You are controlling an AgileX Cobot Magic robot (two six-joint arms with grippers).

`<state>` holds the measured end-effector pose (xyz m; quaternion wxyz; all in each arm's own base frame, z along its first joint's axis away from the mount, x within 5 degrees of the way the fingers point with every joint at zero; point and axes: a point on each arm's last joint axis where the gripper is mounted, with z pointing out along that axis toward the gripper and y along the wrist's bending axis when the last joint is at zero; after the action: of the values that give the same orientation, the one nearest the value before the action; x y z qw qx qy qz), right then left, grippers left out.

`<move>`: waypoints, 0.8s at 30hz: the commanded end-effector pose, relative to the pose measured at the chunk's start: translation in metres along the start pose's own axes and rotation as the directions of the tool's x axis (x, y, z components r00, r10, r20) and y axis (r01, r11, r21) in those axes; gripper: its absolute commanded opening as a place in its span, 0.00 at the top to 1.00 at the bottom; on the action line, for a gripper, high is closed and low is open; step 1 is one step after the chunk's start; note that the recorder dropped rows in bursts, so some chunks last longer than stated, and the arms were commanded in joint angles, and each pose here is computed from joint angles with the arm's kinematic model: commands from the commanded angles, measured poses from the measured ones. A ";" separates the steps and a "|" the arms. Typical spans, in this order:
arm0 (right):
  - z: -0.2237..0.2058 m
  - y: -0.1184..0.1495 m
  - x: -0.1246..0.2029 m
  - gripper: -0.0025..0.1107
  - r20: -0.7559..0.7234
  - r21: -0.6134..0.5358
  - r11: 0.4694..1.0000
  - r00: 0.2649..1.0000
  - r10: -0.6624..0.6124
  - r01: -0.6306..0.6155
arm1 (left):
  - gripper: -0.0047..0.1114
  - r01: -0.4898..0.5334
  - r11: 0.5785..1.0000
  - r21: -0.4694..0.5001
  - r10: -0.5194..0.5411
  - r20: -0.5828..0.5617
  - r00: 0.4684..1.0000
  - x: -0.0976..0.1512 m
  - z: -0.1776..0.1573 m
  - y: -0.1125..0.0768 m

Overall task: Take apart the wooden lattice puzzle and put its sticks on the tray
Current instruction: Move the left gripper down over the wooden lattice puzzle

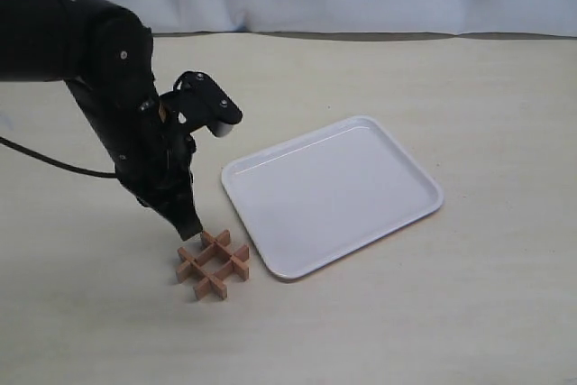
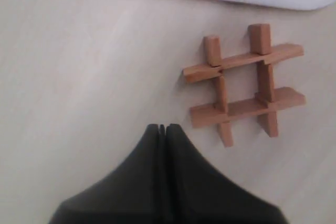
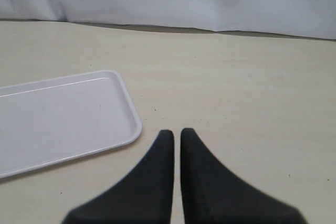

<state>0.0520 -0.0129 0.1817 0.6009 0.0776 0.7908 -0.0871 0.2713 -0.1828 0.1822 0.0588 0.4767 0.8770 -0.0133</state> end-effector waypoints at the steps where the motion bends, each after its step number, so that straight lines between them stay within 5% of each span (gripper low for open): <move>1: 0.000 0.000 0.000 0.94 0.007 0.004 1.000 1.000 0.001 -0.001 | 0.96 -0.207 0.978 -0.026 0.207 0.024 0.978 0.002 0.009 -0.005; 7: 0.000 0.000 0.000 0.94 0.007 0.004 1.000 1.000 0.001 -0.001 | 0.96 -0.536 0.842 -0.056 0.538 0.011 0.843 0.012 0.024 -0.008; 11: 0.000 0.000 0.000 0.94 0.007 0.004 1.000 1.000 0.001 -0.001 | 0.89 -0.740 0.669 -0.066 0.742 0.000 0.671 0.020 0.033 -0.011; 13: 0.000 0.000 0.000 0.94 0.007 0.004 1.000 1.000 0.001 -0.001 | 0.83 -0.847 0.524 -0.092 0.850 -0.007 0.527 0.019 0.035 -0.011; 17: 0.000 0.000 0.000 0.94 0.007 0.004 1.000 1.000 0.001 -0.001 | 0.82 -0.825 0.515 -0.233 0.852 0.031 0.523 0.006 0.036 -0.006; 24: 0.000 0.000 0.000 0.94 0.007 0.004 1.000 1.000 0.001 -0.001 | 0.82 -0.858 0.471 -0.202 0.878 0.014 0.479 0.005 0.056 -0.006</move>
<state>0.0520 -0.0129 0.1817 0.6009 0.0776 0.7908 -0.0871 0.2701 -0.1832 0.1274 0.1446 0.8452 0.5102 0.0666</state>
